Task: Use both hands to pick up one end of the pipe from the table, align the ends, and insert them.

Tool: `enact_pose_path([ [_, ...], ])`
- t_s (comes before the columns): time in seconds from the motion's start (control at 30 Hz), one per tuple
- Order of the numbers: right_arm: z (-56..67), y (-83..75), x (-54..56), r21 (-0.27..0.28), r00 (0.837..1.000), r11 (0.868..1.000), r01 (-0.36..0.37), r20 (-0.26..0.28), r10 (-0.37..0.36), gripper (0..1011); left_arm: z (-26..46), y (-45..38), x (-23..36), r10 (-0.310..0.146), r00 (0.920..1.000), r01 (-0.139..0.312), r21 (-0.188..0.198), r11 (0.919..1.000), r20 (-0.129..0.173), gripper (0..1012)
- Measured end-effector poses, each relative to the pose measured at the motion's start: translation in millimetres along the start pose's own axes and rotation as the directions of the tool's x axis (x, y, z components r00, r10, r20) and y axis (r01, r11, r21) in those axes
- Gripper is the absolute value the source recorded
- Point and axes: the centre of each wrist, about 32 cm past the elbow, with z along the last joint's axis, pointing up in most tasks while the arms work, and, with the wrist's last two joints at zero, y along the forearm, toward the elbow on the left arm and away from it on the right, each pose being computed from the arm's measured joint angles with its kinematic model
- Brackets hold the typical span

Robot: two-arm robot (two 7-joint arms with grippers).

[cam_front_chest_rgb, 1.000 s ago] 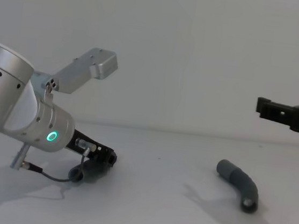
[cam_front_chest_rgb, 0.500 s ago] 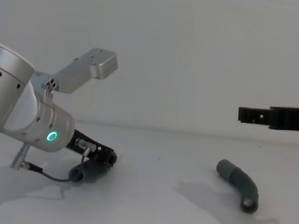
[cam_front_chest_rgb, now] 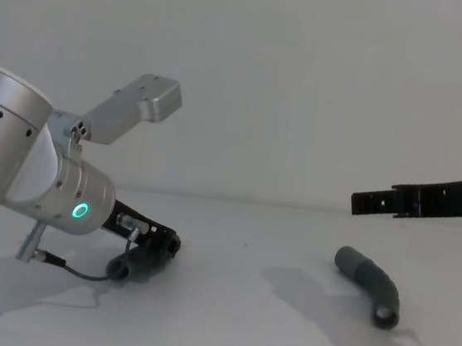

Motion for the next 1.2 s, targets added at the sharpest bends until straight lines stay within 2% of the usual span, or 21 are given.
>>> enact_pose_path([
  [0.5, 1.9, 20.5, 2.1, -0.073, 1.0, 0.997, 0.022, 0.02, -0.021, 1001, 0.0, 0.0, 0.0, 0.0, 1.0, 0.0, 0.0, 1.0, 0.0, 346],
  [1.2, -3.5, 41.8, 15.0, -0.18, 1.0, 0.984, 0.018, 0.021, -0.015, 1001, 0.0, 0.0, 0.0, 0.0, 1.0, 0.0, 0.0, 1.0, 0.0, 346],
])
